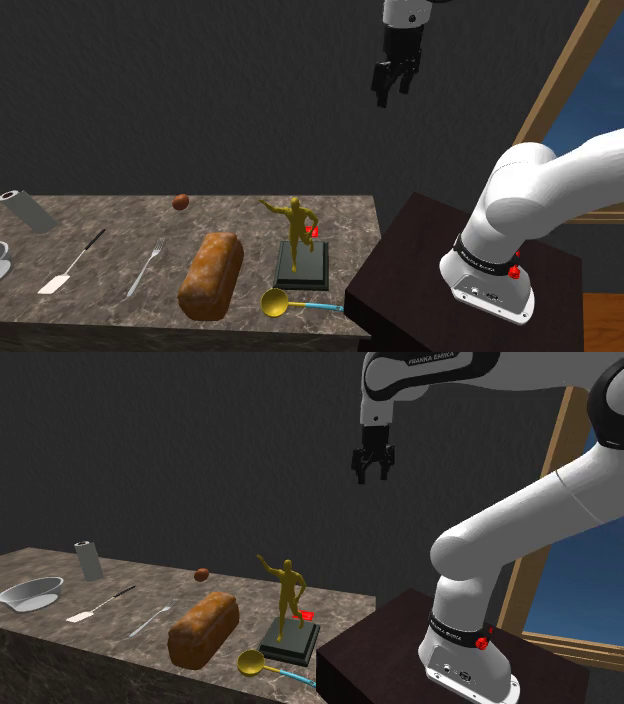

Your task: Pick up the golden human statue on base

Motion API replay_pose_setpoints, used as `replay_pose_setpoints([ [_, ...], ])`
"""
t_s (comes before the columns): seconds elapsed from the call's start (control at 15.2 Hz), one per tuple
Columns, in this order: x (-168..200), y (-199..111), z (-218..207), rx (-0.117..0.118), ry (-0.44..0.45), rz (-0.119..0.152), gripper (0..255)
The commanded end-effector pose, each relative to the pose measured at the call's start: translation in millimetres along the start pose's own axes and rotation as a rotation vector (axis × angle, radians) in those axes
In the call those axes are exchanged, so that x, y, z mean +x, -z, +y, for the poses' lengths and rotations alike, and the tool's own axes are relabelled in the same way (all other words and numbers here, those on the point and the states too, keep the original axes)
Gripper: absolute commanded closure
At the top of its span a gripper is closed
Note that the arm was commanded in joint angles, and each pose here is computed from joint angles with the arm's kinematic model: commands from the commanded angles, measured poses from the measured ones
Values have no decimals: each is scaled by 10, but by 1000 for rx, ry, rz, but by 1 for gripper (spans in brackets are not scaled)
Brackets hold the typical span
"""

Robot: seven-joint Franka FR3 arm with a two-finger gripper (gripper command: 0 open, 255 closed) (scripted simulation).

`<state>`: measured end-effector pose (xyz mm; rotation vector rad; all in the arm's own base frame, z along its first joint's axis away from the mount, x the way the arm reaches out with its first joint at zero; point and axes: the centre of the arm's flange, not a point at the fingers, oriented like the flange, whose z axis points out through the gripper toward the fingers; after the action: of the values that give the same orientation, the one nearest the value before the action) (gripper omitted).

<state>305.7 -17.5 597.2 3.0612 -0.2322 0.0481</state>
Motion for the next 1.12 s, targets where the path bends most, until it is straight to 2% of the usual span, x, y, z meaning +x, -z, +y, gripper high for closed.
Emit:
replay_pose_setpoints([
  [0.0, 0, 0, 0, 0, 0, 0, 0],
  [1.06, 762, -1369, -1335, 69, 14, -27, 0],
])
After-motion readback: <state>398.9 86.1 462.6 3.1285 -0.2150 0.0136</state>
